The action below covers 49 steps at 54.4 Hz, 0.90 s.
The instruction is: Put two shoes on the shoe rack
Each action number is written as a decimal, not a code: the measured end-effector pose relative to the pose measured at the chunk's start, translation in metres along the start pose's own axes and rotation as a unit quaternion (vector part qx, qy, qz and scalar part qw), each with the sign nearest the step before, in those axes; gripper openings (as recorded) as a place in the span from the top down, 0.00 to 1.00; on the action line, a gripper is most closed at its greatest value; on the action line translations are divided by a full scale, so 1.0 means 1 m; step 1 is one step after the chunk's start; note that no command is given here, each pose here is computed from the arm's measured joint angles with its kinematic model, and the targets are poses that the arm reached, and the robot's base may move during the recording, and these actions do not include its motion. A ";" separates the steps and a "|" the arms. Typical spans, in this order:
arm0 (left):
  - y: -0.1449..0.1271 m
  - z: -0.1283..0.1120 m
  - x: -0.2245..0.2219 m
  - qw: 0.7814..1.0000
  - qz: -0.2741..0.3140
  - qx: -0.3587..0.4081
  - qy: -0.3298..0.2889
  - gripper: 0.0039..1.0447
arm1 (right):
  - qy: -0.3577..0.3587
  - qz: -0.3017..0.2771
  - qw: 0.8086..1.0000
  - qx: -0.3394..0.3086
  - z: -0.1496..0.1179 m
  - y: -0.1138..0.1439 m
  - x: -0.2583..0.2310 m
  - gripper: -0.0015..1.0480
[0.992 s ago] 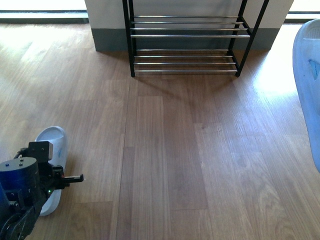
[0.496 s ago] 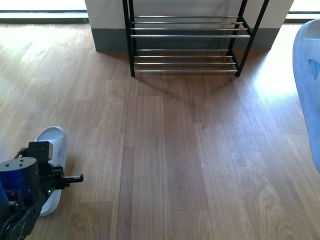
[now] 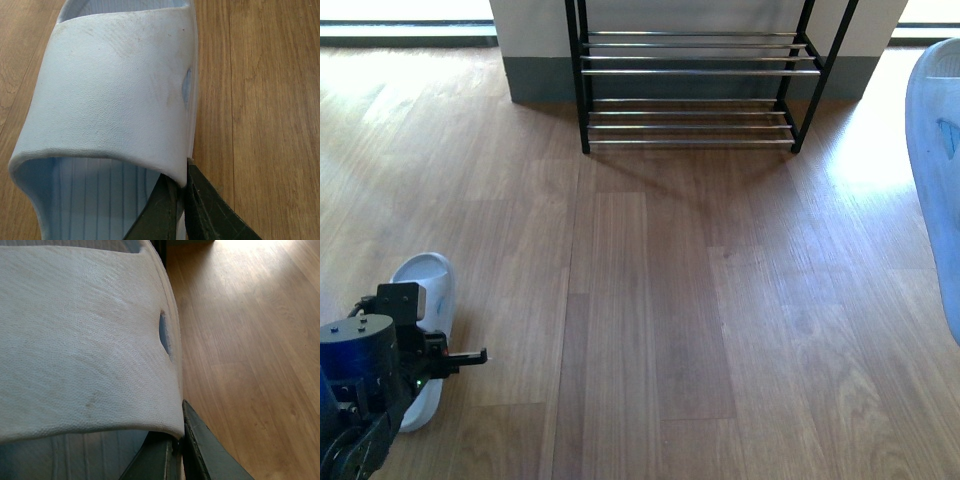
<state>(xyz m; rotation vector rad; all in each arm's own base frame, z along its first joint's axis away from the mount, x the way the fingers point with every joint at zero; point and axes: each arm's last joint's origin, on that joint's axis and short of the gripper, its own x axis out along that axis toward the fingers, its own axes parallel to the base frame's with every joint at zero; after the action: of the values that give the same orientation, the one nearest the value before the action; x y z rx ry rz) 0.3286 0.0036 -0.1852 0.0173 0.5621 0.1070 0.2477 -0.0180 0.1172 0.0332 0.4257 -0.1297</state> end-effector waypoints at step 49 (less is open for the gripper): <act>0.000 0.000 0.000 1.000 0.000 0.000 0.001 0.99 | 0.000 0.000 1.000 0.000 0.000 0.000 0.000 0.98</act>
<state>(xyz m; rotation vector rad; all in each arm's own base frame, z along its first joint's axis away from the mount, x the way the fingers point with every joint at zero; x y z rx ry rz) 0.3282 0.0036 -0.1853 0.0174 0.5636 0.1070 0.2477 -0.0180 0.1172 0.0332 0.4257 -0.1297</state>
